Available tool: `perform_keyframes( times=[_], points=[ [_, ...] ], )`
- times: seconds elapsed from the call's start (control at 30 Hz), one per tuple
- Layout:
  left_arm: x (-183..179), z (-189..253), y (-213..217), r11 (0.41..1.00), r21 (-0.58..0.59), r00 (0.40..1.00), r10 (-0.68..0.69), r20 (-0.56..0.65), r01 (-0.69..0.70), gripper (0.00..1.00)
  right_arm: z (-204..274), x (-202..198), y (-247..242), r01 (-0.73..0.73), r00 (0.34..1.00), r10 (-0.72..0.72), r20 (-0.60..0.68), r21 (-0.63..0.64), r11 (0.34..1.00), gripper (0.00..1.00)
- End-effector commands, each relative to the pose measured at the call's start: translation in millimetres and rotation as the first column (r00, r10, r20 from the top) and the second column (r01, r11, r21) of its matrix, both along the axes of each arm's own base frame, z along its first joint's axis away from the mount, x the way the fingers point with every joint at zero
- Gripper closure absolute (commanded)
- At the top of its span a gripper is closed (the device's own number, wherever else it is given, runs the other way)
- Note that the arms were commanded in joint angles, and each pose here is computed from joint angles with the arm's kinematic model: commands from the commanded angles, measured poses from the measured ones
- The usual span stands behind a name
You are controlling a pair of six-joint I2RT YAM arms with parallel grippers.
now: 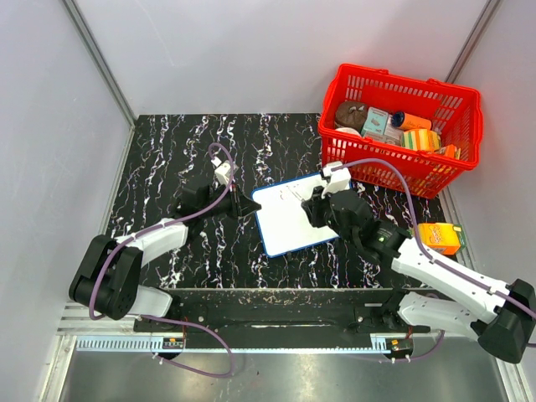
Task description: Write a sentence on the whiteboard
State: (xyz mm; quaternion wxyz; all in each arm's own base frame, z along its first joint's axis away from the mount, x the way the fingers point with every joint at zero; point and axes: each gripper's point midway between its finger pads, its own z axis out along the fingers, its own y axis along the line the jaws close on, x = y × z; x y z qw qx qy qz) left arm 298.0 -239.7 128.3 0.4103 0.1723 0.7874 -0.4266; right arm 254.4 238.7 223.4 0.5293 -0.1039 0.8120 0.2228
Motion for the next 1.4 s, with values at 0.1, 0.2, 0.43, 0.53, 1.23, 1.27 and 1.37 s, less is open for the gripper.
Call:
perform_keyframes(
  times=[0.1,0.2,0.43,0.53,1.23,1.27,1.37],
  points=[
    [29,-7,19,0.987,0.126,0.986,0.081,0.142,-0.099,1.00,-6,7,3,0.008,1.000,-0.008,-0.003,-0.028,1.000,1.00],
    [29,-7,19,0.987,0.126,0.987,0.081,0.142,-0.099,1.00,-9,7,6,-0.004,1.000,0.004,-0.009,-0.030,1.000,1.00],
    [29,-7,19,0.987,0.127,0.987,0.081,0.141,-0.099,1.00,-16,7,10,-0.019,0.999,0.018,-0.027,-0.041,0.999,1.00],
    [30,-6,19,0.987,0.125,0.986,0.081,0.144,-0.100,1.00,-22,7,11,-0.022,0.999,0.020,-0.040,-0.048,0.999,1.00],
    [29,-6,18,0.987,0.125,0.987,0.078,0.143,-0.097,1.00,-47,-5,6,-0.038,0.994,0.031,-0.105,-0.064,0.997,1.00],
    [29,-6,18,0.987,0.125,0.987,0.078,0.142,-0.096,1.00,-46,-6,7,-0.043,0.994,0.036,-0.107,-0.060,0.997,1.00],
    [29,-6,18,0.987,0.127,0.986,0.079,0.145,-0.098,1.00,-49,-9,6,-0.049,0.992,0.041,-0.116,-0.061,0.997,1.00]
  ],
)
